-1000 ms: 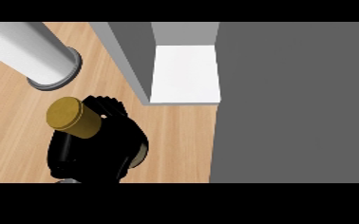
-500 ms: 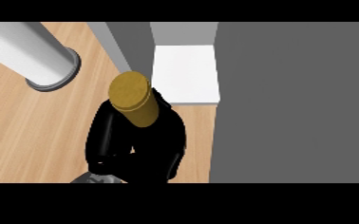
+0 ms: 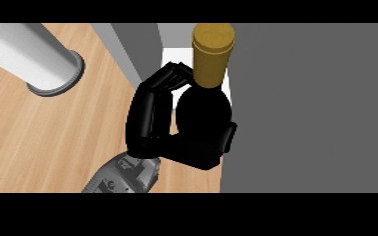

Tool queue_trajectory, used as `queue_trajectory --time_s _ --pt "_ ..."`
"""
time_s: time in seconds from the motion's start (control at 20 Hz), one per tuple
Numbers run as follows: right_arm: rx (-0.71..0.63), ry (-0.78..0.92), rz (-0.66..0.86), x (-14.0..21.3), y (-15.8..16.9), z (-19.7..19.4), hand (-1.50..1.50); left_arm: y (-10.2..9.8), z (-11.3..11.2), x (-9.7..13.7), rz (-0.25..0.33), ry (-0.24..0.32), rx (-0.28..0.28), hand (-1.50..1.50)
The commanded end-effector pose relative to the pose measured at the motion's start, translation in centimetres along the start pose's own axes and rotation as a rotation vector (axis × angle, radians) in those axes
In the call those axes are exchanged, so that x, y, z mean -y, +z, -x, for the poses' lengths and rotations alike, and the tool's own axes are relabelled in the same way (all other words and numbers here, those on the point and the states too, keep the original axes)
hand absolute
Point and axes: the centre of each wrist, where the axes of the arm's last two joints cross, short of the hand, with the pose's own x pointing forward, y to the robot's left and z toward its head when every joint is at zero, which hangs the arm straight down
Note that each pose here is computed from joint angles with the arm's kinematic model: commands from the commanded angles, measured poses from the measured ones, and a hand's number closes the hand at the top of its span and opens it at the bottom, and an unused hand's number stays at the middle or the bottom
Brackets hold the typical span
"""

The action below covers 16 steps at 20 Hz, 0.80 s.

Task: Pick up the wine, place it into the cabinet and close the cabinet

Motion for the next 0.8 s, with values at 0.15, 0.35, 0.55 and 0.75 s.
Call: queue_trajectory --time_s 0.15,0.35,0.55,0.75 --pt "0.051 -0.028 -0.024 -0.6 2.4 -3.5 -1.50 -1.7 -0.3 2.2 -0.045 -0.038 0.001 1.50" --pt "0.062 -0.020 -0.032 -0.1 2.8 -3.1 -1.50 -2.0 1.2 2.4 -0.032 -0.075 0.035 1.50" --pt "0.062 -0.026 -0.034 -0.8 1.8 -3.3 -1.50 -1.1 3.8 2.6 -0.069 -0.063 -0.003 1.50" --pt "0.044 0.015 -0.033 -0.4 2.2 -3.2 -1.50 -1.5 4.0 2.5 -0.076 -0.027 -0.009 1.50"
